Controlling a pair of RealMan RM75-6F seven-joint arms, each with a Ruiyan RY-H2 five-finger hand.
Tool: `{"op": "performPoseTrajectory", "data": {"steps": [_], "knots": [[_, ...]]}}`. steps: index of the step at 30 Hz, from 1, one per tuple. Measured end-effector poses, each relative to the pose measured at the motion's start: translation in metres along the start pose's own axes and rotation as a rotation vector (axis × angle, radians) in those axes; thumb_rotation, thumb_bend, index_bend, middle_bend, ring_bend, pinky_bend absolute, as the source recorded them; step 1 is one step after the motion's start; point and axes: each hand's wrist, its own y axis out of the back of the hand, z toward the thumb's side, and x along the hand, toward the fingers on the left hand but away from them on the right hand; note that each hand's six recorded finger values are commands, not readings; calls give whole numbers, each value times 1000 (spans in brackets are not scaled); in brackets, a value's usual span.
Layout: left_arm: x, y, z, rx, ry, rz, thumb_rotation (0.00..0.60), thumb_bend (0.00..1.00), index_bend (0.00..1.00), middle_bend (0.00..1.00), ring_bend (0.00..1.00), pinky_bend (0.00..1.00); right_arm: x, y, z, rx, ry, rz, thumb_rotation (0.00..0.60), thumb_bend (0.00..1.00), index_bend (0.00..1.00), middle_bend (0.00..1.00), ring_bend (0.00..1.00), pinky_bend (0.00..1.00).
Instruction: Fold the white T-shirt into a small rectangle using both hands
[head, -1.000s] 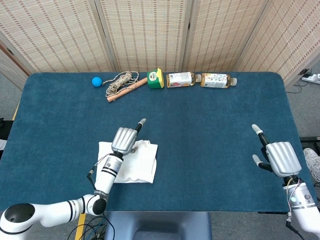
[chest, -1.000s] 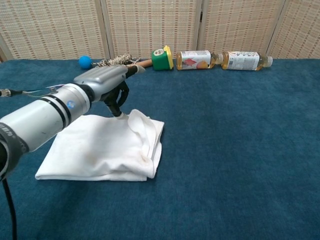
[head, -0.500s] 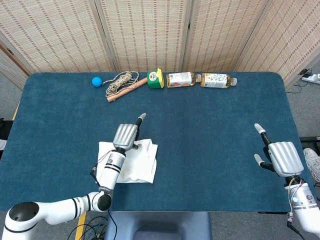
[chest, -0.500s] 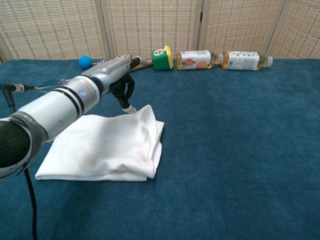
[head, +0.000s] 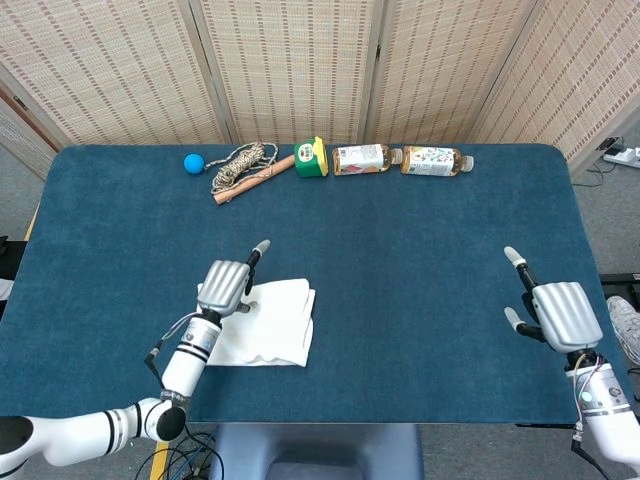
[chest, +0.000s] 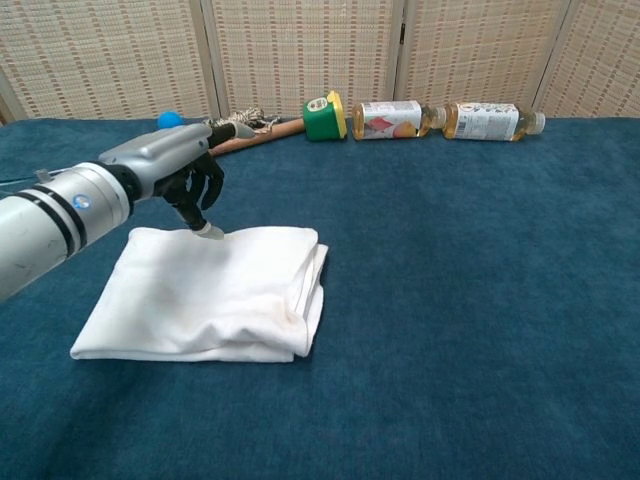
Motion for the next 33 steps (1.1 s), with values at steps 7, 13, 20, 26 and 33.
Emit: {"op": "performPoseTrajectory", "data": {"steps": [7, 13, 20, 26, 33], "knots": [[-30, -13, 20, 46, -113, -41, 600, 96, 0, 732, 675, 902, -1, -1, 3, 3, 7, 4, 600, 331, 4, 921, 938, 1000], [-41, -28, 40, 91, -176, -52, 600, 96, 0, 732, 675, 902, 1, -1, 1, 7, -1, 9, 600, 330, 3, 921, 938, 1000], [-53, -47, 61, 97, -233, -91, 600, 96, 0, 732, 675, 902, 3, 0, -2, 11, -13, 9, 600, 330, 4, 921, 938, 1000], [-57, -65, 76, 108, -252, -116, 600, 96, 0, 732, 675, 902, 3, 0, -3, 11, -15, 9, 600, 331, 4, 921, 938, 1000], [-56, -68, 77, 97, -234, -120, 600, 95, 0, 732, 675, 902, 6, 2, -6, 11, -24, 4, 600, 330, 3, 921, 938, 1000]]}}
